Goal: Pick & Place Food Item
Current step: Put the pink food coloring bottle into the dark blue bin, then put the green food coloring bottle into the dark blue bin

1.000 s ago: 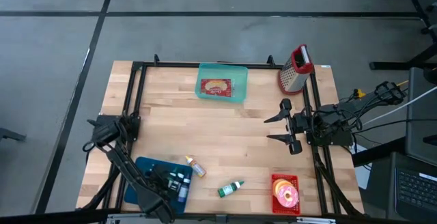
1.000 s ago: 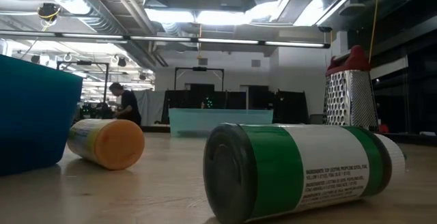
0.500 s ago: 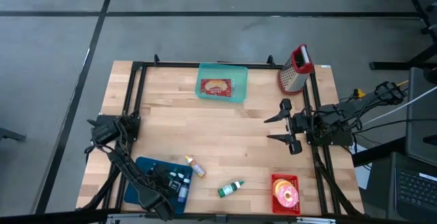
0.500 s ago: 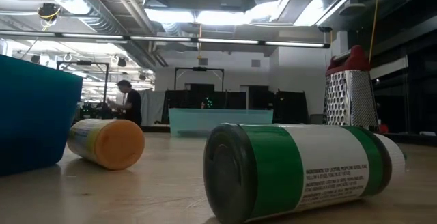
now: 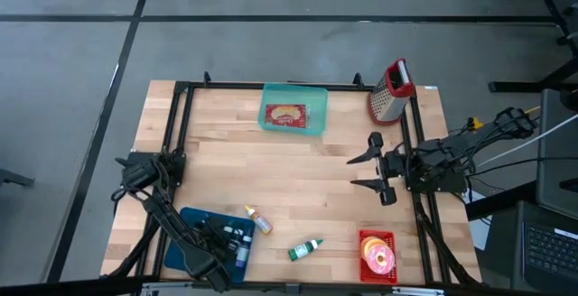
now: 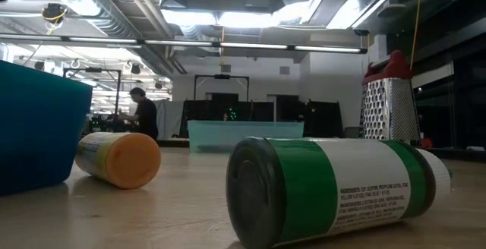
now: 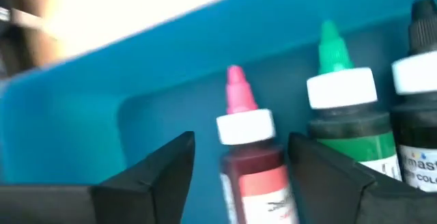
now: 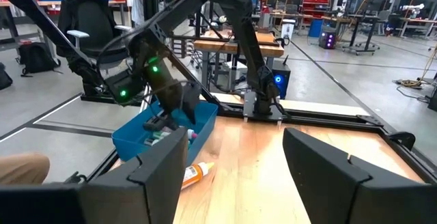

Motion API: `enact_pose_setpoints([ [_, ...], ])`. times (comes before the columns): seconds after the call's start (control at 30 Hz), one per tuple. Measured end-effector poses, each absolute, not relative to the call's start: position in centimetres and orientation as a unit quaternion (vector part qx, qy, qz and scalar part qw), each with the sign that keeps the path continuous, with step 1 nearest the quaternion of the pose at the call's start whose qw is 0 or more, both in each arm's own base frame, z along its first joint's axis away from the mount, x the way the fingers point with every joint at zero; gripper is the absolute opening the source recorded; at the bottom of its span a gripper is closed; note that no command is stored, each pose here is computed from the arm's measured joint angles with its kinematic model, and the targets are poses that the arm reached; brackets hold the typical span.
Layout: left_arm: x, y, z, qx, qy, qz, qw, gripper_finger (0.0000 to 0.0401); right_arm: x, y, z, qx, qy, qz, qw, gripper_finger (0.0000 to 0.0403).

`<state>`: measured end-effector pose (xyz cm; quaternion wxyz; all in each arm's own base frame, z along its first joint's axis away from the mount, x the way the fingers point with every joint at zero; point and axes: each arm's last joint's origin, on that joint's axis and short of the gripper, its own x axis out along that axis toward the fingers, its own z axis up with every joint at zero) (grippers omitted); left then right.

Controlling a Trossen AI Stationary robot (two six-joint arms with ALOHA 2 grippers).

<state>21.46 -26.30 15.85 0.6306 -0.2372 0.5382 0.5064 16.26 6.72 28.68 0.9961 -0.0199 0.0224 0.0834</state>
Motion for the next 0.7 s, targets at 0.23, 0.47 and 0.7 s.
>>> enact_pose_setpoints([
  [0.23,22.6,-26.5,19.4,-0.202,0.465,0.499,0.703,0.025,16.5,6.8,28.5,-0.027,0.026,0.083,0.996,0.0245],
  [0.47,29.3,-26.8,23.1,-0.213,0.438,0.32,0.813,0.0238,16.5,6.9,29.6,-0.049,-0.03,0.084,0.995,0.0245],
  [0.7,37.0,-21.9,23.6,-0.201,0.437,0.2,0.854,0.0226,16.5,6.9,29.7,-0.048,-0.039,0.085,0.995,0.0245],
])
